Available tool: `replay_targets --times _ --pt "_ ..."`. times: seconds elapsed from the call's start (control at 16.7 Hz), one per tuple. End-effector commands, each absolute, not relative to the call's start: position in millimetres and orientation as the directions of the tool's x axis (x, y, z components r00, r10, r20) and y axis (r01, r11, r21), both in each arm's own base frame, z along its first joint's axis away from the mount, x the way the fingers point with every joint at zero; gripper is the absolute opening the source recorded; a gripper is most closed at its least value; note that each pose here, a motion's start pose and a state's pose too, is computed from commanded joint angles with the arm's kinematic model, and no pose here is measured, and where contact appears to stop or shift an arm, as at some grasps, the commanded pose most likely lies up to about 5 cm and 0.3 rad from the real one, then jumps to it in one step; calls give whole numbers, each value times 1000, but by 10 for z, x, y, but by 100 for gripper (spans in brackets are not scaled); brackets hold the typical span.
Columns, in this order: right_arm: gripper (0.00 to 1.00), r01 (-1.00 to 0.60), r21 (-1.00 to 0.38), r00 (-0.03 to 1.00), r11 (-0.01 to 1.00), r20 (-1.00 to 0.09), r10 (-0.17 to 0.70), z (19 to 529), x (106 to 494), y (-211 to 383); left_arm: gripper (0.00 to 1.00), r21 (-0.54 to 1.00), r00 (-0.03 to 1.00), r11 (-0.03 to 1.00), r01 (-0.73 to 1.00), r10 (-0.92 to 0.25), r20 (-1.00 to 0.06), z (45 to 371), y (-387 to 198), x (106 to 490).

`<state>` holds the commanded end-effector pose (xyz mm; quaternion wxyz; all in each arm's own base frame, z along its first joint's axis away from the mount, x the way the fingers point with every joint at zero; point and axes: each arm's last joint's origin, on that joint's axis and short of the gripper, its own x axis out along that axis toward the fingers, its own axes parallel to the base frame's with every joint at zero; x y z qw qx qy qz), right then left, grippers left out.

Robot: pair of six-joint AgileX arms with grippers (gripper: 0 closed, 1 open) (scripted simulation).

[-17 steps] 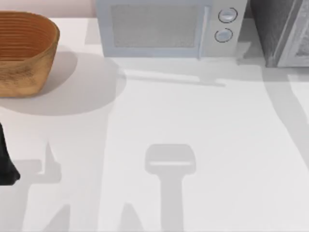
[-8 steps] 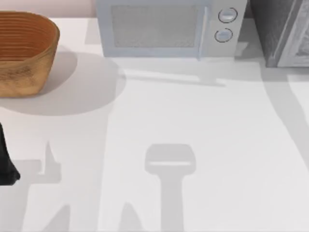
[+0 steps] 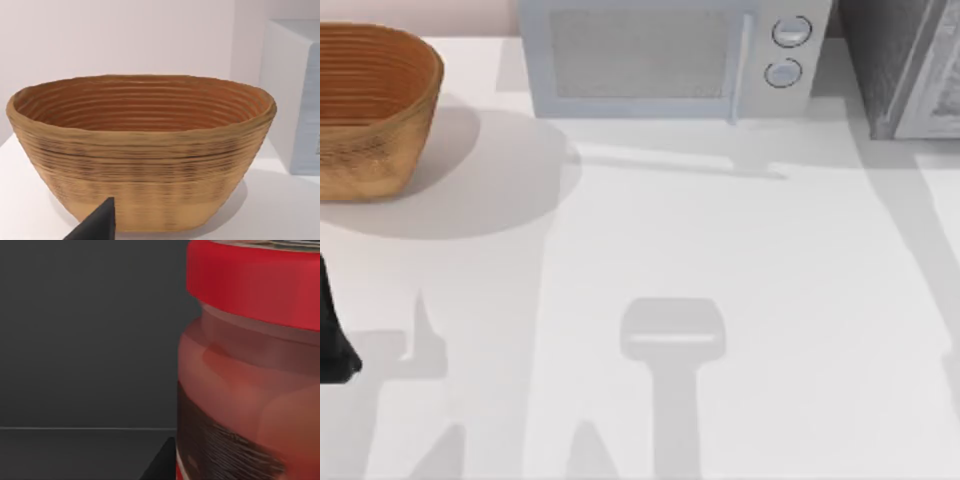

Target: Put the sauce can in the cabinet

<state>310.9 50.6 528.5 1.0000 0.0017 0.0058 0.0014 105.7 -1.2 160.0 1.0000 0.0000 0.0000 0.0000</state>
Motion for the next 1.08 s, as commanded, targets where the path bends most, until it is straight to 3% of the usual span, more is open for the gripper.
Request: replay_targets --times 0.72,1.08 --pt "0 0 5 1000 1000 0 0 5120 3911 457 100 0 1000 1000 0 0 0 1600 -12 1057" --pt "0 2 5 1000 1000 -1 -1 5099 3961 449 100 0 1000 1000 0 0 0 1600 -12 1057"
